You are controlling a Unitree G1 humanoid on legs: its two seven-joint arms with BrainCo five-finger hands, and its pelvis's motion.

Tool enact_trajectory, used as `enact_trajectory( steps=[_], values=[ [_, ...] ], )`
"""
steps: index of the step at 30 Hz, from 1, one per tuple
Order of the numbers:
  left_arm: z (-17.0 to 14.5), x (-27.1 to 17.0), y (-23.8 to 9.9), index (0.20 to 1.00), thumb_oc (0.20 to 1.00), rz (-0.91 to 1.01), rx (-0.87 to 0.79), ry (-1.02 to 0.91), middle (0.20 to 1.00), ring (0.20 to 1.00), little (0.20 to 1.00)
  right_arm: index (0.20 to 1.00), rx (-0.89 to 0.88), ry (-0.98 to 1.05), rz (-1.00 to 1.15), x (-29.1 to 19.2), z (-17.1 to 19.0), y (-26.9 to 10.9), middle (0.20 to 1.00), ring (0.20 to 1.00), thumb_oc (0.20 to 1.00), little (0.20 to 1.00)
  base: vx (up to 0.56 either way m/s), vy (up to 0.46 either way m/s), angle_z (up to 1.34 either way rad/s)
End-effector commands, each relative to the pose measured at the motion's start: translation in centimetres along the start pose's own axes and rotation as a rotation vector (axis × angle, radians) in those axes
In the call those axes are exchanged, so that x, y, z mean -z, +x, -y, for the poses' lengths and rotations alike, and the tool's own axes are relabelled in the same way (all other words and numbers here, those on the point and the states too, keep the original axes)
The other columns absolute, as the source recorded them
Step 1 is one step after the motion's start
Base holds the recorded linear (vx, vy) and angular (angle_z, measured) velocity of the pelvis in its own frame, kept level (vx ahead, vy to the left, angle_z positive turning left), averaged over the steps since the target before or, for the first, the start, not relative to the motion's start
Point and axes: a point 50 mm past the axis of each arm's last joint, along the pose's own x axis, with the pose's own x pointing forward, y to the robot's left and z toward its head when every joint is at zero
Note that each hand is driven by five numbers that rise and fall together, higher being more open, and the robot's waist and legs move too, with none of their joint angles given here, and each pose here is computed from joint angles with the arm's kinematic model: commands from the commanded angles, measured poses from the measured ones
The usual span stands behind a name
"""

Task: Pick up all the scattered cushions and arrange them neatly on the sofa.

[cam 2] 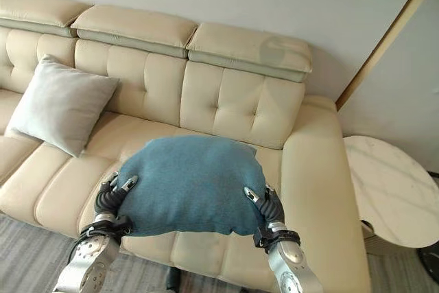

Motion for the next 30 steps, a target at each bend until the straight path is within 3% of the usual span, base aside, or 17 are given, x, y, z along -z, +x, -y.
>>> enact_trajectory(
  steps=[1,7,18,19,24,27,30],
  values=[
    [2.4,-4.4,-0.2,0.200,0.200,0.239,0.137,-0.066,0.200,0.200,0.200,0.200,-0.159,-0.022,0.245,-5.0,-2.8,1.5,0.200,0.200,0.200,0.200,0.00,0.185,-0.83],
    [1.3,-5.2,0.0,0.200,0.200,0.278,0.118,-0.021,0.200,0.200,0.200,0.200,-0.221,-0.034,0.199,-4.1,-4.3,1.8,0.200,0.200,0.200,0.200,0.02,0.093,-1.50],
    [3.1,-5.4,1.5,0.200,0.200,0.313,0.142,0.088,0.200,0.200,0.200,0.200,-0.215,-0.090,0.199,-4.0,-5.0,2.7,0.200,0.200,0.200,0.200,0.07,0.004,0.03],
    [4.7,-8.7,2.5,0.200,0.200,0.465,0.135,0.085,0.200,0.200,0.200,0.200,-0.256,-0.125,0.356,-7.6,-7.4,4.3,0.200,0.200,0.200,0.200,-0.03,-0.011,0.05],
    [7.3,-14.0,3.7,0.200,0.200,0.688,0.138,0.106,0.200,0.200,0.200,0.200,-0.315,-0.167,0.574,-12.8,-11.1,5.5,0.200,0.200,0.200,0.200,-0.16,-0.036,0.05],
    [10.8,-21.7,4.3,0.200,0.200,0.971,0.145,0.145,0.200,0.200,0.200,0.200,-0.329,-0.243,0.861,-20.1,-15.1,5.8,0.200,0.200,0.200,0.200,-0.34,-0.061,0.09],
    [12.3,-28.8,3.8,0.200,0.200,1.215,0.071,0.221,0.200,0.200,0.200,0.200,-0.305,-0.284,1.106,-26.4,-18.2,4.7,0.200,0.200,0.200,0.200,-0.24,-0.055,0.09]
  ],
)
